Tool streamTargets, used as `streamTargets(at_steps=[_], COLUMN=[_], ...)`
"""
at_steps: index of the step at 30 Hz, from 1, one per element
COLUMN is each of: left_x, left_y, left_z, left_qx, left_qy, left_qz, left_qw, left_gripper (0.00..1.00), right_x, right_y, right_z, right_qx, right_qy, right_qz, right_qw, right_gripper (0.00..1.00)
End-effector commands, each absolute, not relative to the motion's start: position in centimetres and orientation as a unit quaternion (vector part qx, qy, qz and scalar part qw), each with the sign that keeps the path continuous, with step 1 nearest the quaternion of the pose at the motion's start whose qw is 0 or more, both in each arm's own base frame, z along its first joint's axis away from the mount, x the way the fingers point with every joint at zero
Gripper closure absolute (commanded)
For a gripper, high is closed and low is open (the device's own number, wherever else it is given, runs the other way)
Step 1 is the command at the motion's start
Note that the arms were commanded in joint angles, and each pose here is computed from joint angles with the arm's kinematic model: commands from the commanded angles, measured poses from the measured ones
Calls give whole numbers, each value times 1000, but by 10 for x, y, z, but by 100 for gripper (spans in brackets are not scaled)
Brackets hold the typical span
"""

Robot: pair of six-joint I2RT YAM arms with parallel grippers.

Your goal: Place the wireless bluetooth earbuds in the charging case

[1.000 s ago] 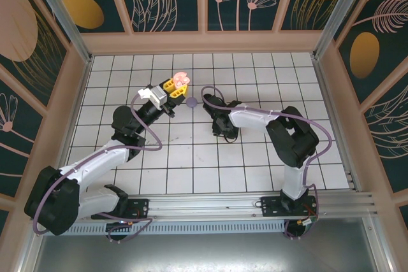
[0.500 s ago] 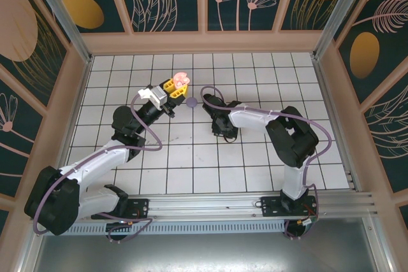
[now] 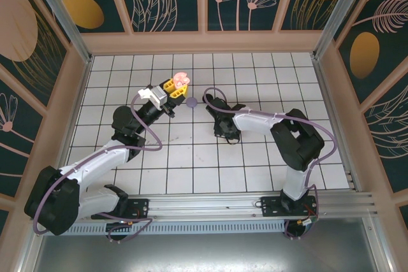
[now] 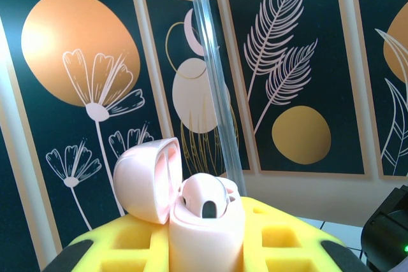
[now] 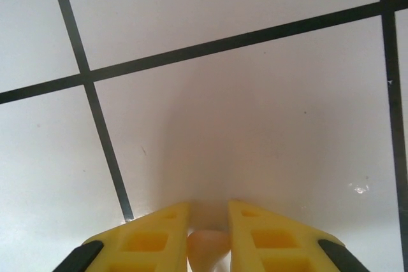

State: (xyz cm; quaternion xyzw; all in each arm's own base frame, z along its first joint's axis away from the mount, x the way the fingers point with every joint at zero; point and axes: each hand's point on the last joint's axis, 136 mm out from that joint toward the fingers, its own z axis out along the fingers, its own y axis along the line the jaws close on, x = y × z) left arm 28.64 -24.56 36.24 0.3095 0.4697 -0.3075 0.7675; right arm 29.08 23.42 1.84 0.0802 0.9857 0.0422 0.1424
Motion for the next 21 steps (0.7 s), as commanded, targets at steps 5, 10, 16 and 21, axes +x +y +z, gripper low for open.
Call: streamTargets(at_steps=[5, 10, 16, 21], left_x=[285, 284, 284, 286], left_y=[-244, -245, -248, -249], left_z=[375, 377, 380, 380], left_qx=[302, 305, 311, 313], left_qy=[454, 450, 449, 449], left_qz=[-307, -307, -309, -307], left_qw=[780, 781, 779, 778], left_gripper=[100, 100, 100, 100], right_x=[295, 307, 325, 339], right_y=[233, 237, 241, 246], right_z=[47, 87, 153, 218], right_qx=[94, 98, 97, 82], right_qy=[979, 967, 947, 924], right_qz=[73, 107, 152, 192], right_qw=[168, 208, 267, 322], right_gripper=[81, 81, 81, 81])
